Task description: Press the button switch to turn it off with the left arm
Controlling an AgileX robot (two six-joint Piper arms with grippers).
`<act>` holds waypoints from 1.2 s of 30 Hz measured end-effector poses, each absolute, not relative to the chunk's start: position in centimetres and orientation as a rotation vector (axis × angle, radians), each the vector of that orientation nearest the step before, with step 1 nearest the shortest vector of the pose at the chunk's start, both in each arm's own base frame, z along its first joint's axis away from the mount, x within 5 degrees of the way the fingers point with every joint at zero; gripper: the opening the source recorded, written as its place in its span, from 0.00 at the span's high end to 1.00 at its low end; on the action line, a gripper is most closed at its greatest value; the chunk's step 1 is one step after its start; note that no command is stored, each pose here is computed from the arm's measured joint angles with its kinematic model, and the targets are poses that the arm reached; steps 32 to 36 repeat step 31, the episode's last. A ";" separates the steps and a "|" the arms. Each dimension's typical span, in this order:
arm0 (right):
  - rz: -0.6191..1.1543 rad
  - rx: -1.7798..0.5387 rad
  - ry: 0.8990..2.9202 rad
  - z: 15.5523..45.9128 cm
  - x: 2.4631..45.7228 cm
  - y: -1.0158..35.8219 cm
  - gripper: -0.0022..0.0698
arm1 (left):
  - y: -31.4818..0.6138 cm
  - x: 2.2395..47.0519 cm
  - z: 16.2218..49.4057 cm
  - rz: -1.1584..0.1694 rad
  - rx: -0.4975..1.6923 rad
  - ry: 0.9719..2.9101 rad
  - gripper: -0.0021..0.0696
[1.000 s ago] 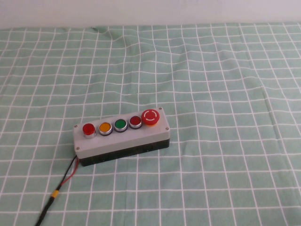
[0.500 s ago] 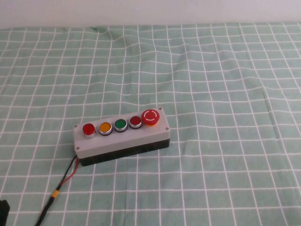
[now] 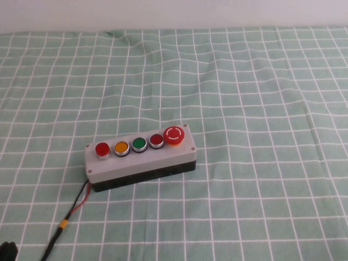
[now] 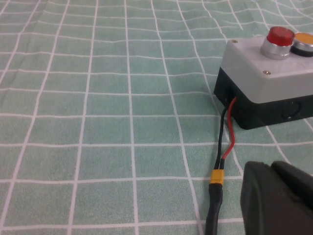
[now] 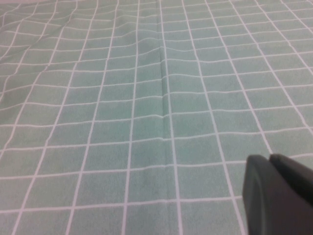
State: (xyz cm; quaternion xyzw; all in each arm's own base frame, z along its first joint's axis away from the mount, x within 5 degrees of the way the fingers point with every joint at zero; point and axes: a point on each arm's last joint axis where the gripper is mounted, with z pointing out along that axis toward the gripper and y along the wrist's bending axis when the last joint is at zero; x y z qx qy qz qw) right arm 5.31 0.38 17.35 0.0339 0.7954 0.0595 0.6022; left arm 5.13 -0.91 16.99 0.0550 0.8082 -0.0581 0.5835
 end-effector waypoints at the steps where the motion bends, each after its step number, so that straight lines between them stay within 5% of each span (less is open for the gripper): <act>1: 0.138 0.079 1.842 17.3 5.3 0.4 0.99 | -0.9 5.1 17.0 -0.136 0.128 1.886 0.98; 36: 0.138 0.079 1.842 17.3 5.3 0.4 0.99 | -0.9 5.1 17.0 -0.127 0.134 1.886 0.98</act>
